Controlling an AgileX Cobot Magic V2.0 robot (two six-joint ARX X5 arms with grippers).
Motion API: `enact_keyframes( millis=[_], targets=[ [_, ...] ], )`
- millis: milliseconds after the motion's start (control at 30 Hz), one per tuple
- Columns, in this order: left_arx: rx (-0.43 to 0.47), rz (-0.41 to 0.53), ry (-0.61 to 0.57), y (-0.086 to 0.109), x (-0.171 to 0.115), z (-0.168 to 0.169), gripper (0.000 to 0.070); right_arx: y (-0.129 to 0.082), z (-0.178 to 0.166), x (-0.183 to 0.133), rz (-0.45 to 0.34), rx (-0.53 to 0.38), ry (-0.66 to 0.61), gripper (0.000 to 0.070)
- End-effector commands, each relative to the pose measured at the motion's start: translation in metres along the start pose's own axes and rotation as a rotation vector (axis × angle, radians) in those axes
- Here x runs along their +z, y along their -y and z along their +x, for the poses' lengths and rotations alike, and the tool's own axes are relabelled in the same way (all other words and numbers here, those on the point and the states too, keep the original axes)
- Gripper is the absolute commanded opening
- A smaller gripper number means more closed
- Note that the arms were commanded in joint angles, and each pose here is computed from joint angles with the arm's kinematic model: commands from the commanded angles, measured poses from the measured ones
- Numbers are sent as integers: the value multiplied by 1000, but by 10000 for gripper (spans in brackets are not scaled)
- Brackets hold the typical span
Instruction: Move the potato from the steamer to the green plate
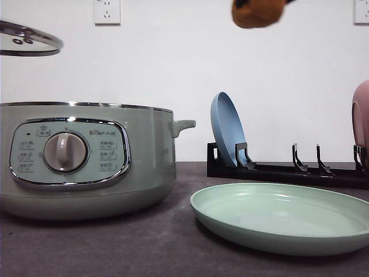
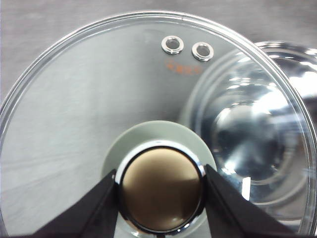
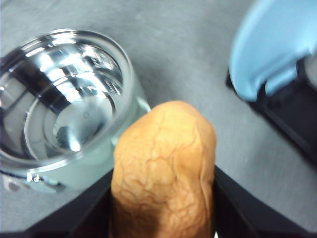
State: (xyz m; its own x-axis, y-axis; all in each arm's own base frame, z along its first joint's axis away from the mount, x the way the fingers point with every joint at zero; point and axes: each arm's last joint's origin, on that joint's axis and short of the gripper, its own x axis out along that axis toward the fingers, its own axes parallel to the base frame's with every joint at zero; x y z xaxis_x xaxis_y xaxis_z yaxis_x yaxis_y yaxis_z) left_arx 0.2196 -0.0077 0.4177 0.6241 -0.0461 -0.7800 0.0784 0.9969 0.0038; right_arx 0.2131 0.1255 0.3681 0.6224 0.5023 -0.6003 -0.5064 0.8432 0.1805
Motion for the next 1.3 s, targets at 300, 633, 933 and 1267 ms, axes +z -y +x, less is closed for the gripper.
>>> enact_keyframes(
  millis=[300, 633, 933, 1267],
  targets=[
    [-27, 33, 73, 9, 7, -8, 9, 8, 44, -81, 207, -5, -97, 168],
    [-43, 47, 73, 13, 7, -8, 9, 10, 77, -130, 303, -102, -88, 169],
    [-51, 56, 73, 15, 7, -8, 9, 10, 112, -152, 296, -135, -182, 170],
    [-59, 66, 73, 18, 7, -8, 9, 11, 126, -161, 287, -151, -234, 283]
  ],
)
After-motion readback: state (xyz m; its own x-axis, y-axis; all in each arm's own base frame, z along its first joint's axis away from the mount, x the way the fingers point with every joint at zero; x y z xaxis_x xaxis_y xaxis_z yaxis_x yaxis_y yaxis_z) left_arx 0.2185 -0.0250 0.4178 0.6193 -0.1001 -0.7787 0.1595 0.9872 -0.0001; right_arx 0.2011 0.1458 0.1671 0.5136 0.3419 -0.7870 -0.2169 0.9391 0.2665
